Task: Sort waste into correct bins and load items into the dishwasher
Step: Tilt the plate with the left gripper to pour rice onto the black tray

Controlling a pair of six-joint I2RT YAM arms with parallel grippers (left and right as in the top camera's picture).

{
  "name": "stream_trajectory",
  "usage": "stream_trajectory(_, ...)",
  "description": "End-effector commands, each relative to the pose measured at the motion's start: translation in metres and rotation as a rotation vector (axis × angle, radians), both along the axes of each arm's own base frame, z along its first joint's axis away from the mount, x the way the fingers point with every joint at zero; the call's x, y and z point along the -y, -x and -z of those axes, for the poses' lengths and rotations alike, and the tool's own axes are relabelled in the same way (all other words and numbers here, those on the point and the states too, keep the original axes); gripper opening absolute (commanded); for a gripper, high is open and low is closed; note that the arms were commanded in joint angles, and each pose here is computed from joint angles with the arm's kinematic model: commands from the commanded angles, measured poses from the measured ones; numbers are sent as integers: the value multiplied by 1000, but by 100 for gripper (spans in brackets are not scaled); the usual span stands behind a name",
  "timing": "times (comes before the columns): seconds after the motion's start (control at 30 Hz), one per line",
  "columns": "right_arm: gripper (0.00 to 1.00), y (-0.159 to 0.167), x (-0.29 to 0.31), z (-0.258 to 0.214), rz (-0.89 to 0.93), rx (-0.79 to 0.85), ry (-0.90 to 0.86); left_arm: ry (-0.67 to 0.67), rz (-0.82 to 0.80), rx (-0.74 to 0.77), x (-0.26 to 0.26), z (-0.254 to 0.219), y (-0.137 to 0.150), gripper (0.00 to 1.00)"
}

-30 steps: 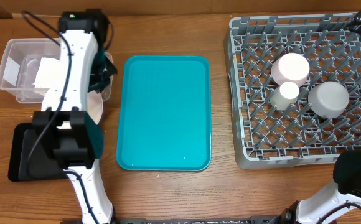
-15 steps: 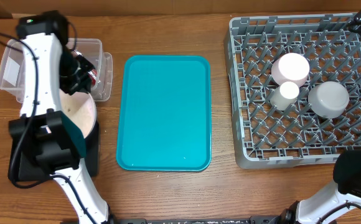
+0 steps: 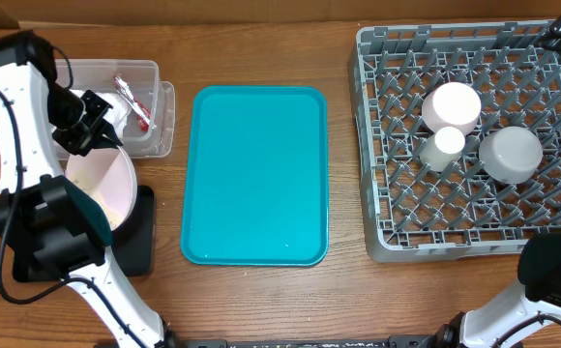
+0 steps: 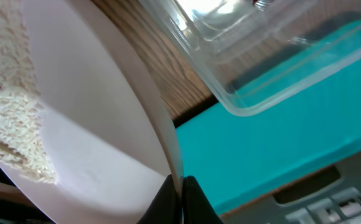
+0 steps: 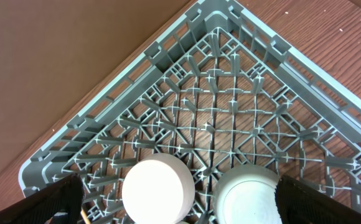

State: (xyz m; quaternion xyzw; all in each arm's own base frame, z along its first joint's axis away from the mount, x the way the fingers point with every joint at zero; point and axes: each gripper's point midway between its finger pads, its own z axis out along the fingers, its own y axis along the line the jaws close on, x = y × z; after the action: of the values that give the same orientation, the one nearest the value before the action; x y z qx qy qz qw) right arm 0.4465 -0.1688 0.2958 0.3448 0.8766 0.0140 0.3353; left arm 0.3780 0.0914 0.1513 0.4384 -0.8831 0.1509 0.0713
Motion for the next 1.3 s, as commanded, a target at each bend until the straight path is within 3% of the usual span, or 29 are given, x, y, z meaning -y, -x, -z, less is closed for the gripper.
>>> stream_trajectory(0.0, 100, 0, 0, -4, 1, 14, -3, 114, 16, 147, 8, -34, -7, 4)
stream_trajectory(0.67, 100, 0, 0, -4, 1, 14, -3, 313, -77, 281, -7, -56, -10, 4)
stream_trajectory(1.27, 100, 0, 0, -4, 1, 14, -3, 329, -115, 256, -7, -57, 5, 4)
